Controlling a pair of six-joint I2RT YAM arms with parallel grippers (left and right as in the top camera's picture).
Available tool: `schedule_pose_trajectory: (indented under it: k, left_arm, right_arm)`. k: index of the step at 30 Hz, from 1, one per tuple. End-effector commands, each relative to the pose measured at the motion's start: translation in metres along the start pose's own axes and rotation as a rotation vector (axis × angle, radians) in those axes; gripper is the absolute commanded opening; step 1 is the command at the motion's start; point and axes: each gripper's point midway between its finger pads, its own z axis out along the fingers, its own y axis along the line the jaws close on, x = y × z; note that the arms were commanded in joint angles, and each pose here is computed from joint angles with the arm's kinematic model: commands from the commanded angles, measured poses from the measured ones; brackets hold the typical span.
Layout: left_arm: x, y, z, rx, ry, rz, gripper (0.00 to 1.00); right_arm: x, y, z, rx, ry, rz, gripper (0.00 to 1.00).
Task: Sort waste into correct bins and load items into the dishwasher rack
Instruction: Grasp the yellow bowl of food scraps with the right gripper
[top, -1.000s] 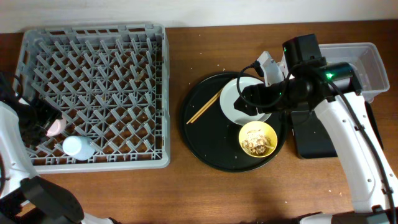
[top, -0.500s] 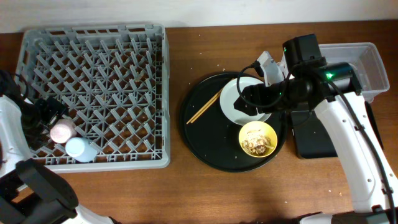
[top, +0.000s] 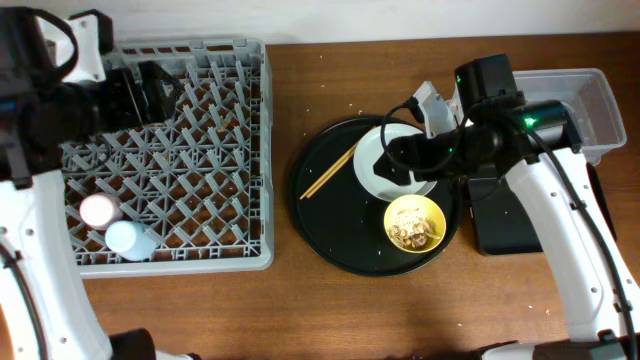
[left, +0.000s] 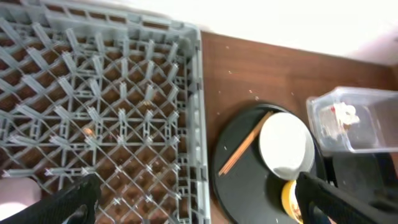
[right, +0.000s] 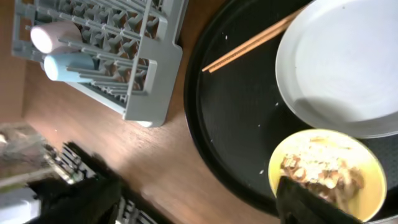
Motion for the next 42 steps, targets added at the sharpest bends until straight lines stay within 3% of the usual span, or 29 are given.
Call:
schedule_pose_trajectory:
  k: [1,5,8,10,13,15,17,23,25,26,33,35,39,42]
  left_arm:
    - [0.016,-0.008,0.000,0.011,0.064,0.018,0.99]
    - [0.043,-0.018,-0.002,0.004,0.162,0.120,0.99]
    - [0.052,-0.025,-0.006,-0.010,0.181,0.147,0.99]
    - [0.061,-0.037,-0.010,-0.002,0.199,0.184,0.99]
    - [0.062,-0.042,-0.028,-0.078,0.148,0.228,0.99]
    - [0.063,-0.047,-0.050,-0.100,0.079,0.258,0.98]
    - [0.065,-0.050,-0.068,-0.095,0.039,0.260,0.99]
    - [0.065,-0.052,-0.072,-0.089,0.024,0.262,0.99]
    - [0.066,-0.052,-0.072,-0.089,0.025,0.262,0.99]
    - [0.066,-0.052,-0.072,-0.089,0.024,0.262,0.99]
    - [0.065,-0.052,-0.072,-0.089,0.024,0.262,0.99]
    - [0.066,-0.052,-0.072,-0.089,0.025,0.262,0.99]
    - [0.069,-0.051,-0.072,-0.091,0.039,0.260,0.99]
    - [0.069,-0.051,-0.072,-0.091,0.039,0.260,0.99]
  right_arm:
    - [0.000,0.005,-0.005,0.002,-0.018,-0.013,0.99]
    - [-0.002,0.005,-0.005,0.004,-0.026,-0.018,0.98]
    - [-0.005,-0.013,-0.006,0.108,-0.037,-0.017,1.00]
    - [-0.008,-0.031,-0.009,0.217,-0.056,0.006,0.92]
    - [-0.003,-0.034,-0.010,0.315,-0.052,0.030,0.87]
    - [0.009,-0.036,-0.011,0.509,-0.045,0.030,0.87]
    - [0.025,-0.024,0.006,0.588,-0.032,0.042,0.88]
    - [0.039,-0.043,0.034,0.611,0.031,0.057,0.85]
    - [0.051,-0.052,0.045,0.606,0.077,0.087,0.75]
    - [0.063,-0.059,0.063,0.589,0.116,0.098,0.63]
    - [0.112,-0.100,0.138,0.547,0.224,0.047,0.52]
    - [0.118,-0.108,0.154,0.543,0.254,0.028,0.40]
    - [0.121,-0.108,0.171,0.500,0.282,0.035,0.04]
    - [0.113,-0.094,0.160,0.468,0.253,0.065,0.04]
